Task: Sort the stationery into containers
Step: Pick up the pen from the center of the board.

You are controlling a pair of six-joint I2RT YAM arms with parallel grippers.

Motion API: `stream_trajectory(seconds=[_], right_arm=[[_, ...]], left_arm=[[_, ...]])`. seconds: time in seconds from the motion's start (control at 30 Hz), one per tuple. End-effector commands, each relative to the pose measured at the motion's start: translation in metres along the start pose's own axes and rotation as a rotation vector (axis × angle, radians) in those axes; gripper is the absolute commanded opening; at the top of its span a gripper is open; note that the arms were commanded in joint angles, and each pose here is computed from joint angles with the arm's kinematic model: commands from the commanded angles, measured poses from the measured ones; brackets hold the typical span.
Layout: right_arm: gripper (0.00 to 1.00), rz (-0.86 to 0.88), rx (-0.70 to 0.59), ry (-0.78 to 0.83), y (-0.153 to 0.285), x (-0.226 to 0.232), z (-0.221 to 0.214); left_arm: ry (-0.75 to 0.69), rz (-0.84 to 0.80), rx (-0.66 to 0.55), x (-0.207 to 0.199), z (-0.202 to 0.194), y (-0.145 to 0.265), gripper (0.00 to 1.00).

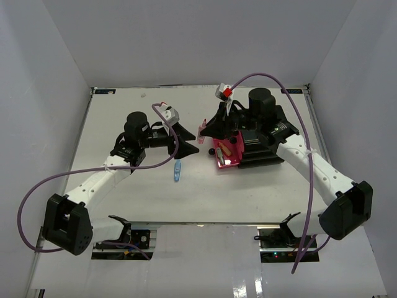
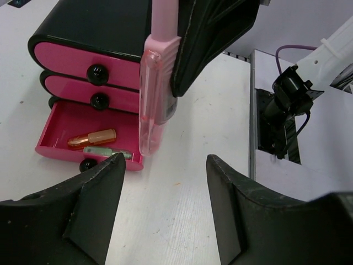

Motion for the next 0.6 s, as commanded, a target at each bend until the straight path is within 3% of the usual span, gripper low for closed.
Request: stream_trajectory(seconds=[0.0, 0.57], right_arm=[[0.08, 0.051, -0.065, 0.095, 0.0113, 0.0114, 0.0277], [0.08, 0.085, -0.073, 0.092, 0.0108, 0.0148, 0.0271]], left_arm=[[-0.05, -0.079, -0.025, -0.0051, 0.02, -0.0033, 0.7], [-0.015, -0.198, -0.025, -0.0102, 0.0155, -0.0123, 0.52]])
Point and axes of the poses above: each gripper's point midway between its finger pads, its own y axis back along the fingers, its own x axis along the line the jaws close on, z = x × y, the point moved 7 cm from there along y, back along the fingers, and after that the axes turned 9 degrees about y, right-handed, at the moved point
